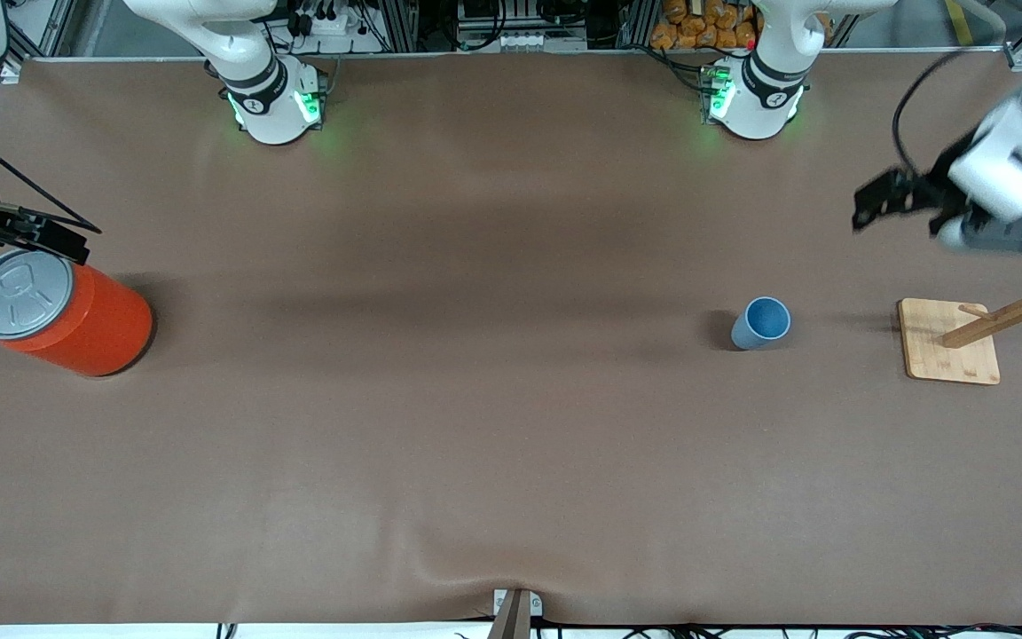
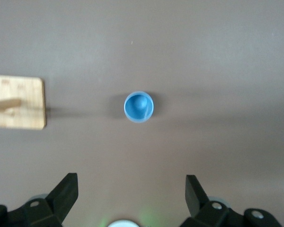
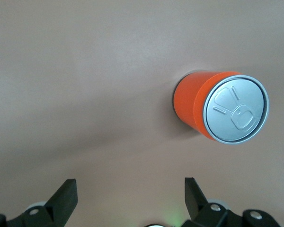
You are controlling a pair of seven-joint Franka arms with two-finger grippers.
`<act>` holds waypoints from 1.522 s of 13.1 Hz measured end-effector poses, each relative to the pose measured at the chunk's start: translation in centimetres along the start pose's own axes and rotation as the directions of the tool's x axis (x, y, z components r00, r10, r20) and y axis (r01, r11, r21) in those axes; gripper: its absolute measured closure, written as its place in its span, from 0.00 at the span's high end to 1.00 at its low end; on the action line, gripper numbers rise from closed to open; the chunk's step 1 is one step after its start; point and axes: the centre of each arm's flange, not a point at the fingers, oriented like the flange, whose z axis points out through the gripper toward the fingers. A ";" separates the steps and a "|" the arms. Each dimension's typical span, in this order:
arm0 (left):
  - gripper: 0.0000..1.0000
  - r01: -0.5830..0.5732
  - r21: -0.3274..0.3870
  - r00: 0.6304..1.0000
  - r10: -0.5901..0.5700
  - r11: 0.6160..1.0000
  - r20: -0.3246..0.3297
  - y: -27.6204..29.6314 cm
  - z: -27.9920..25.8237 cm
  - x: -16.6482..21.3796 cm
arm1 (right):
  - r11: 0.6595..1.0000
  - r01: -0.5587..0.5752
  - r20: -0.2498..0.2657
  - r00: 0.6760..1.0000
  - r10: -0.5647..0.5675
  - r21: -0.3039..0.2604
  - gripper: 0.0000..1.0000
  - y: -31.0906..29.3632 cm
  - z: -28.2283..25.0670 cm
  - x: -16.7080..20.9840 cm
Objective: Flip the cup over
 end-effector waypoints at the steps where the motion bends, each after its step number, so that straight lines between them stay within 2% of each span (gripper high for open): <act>1: 1.00 0.002 0.001 1.000 -0.002 1.000 -0.008 0.2 -0.9 -1.1 | 1.000 -0.002 -0.007 1.000 0.002 0.002 1.00 0.0 -0.4 0.0; 5: 1.00 0.007 0.000 1.000 -0.007 1.000 -0.007 0.2 -0.1 -0.4 | 0.999 0.022 -0.016 1.000 -0.022 0.034 1.00 -0.2 -0.8 -0.1; 8: 1.00 0.024 -0.001 1.000 -0.024 1.000 -0.016 -0.7 0.0 0.5 | 0.991 0.027 -0.010 1.000 -0.025 0.135 1.00 1.5 -0.8 0.5; 10: 1.00 0.036 0.021 0.999 -0.035 0.999 -0.036 -1.5 -0.8 0.5 | 0.987 0.014 -0.019 1.000 -0.011 0.163 1.00 2.9 -0.8 0.4; 14: 1.00 0.052 0.023 0.998 -0.051 0.998 -0.048 -3.7 -1.4 0.6 | 0.984 0.019 -0.065 0.998 -0.008 0.178 1.00 3.0 -1.2 -1.9; 20: 1.00 0.071 0.021 0.996 -0.070 0.997 -0.047 -4.8 -1.5 0.7 | 0.984 0.016 -0.057 0.998 -0.006 0.177 1.00 3.2 -0.9 -2.4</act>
